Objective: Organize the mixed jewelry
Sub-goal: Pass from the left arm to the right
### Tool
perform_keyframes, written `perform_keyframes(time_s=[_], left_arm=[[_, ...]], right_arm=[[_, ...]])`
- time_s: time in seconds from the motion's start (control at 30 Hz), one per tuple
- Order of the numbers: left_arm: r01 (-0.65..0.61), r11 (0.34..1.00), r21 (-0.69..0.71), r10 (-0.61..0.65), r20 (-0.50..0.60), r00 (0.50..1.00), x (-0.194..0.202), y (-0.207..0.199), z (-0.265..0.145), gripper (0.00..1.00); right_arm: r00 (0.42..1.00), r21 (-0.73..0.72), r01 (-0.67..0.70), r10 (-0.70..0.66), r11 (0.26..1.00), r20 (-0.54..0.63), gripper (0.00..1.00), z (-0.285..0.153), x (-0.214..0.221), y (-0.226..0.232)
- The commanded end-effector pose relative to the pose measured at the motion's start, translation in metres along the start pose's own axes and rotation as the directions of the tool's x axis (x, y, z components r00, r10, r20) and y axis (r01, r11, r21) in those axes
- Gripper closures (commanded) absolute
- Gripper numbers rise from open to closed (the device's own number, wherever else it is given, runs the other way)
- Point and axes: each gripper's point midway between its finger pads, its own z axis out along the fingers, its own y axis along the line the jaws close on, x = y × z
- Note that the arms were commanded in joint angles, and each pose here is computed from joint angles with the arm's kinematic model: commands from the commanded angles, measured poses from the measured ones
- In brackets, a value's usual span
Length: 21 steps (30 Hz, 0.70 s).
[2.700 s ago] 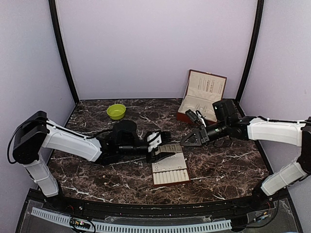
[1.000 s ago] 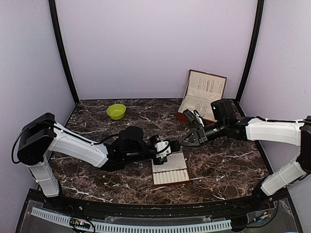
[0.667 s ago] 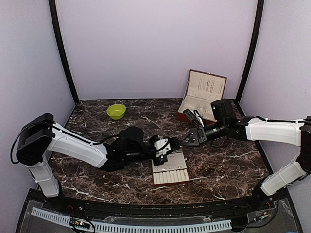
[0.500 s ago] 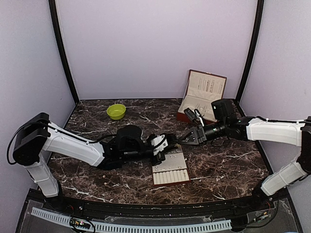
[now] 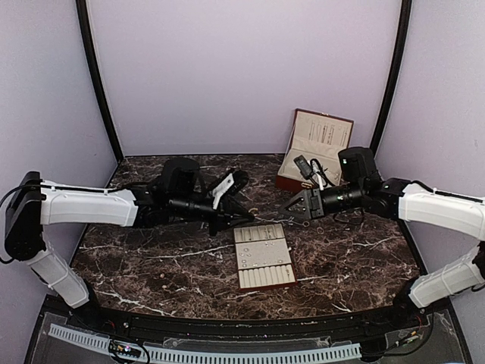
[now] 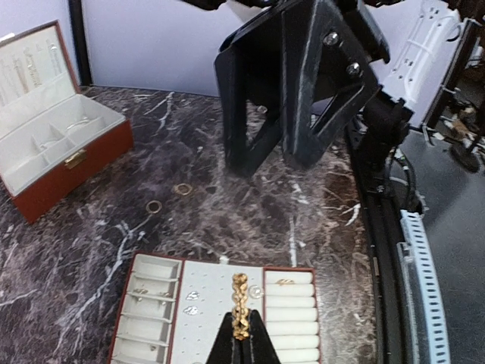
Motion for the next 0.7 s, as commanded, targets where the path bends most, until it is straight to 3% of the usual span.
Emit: perform_keyframes(time_s=[0.0,0.13,0.23,0.53,0.67], left_arm=[[0.087,0.958,0.272,-0.070,-0.071,0.995,-0.016,-0.042,-0.011,1.00],[0.115,0.919,0.377,-0.086,-0.092,0.992,-0.014,-0.055,-0.013,1.00],[0.125,0.887,0.445,-0.095,-0.090,0.991,-0.014,-0.065,-0.016,1.00],[0.172,0.870,0.462,-0.116,-0.146,0.982,-0.002,-0.068,-0.015,1.00],[0.179,0.874,0.453,-0.118,-0.160,0.980,0.001,-0.066,-0.014,1.00]], right_arm=[[0.996,-0.024,0.091,-0.090,0.996,0.026,0.63,0.006,-0.012,0.025],[0.994,-0.118,0.105,-0.107,0.987,-0.011,0.57,0.022,-0.004,0.044],[0.993,-0.111,0.106,-0.110,0.988,-0.032,0.56,0.031,0.001,0.046],[0.988,-0.149,0.128,-0.139,0.980,-0.065,0.68,0.044,0.004,0.065],[0.988,-0.137,0.128,-0.138,0.982,-0.067,0.68,0.044,0.004,0.066]])
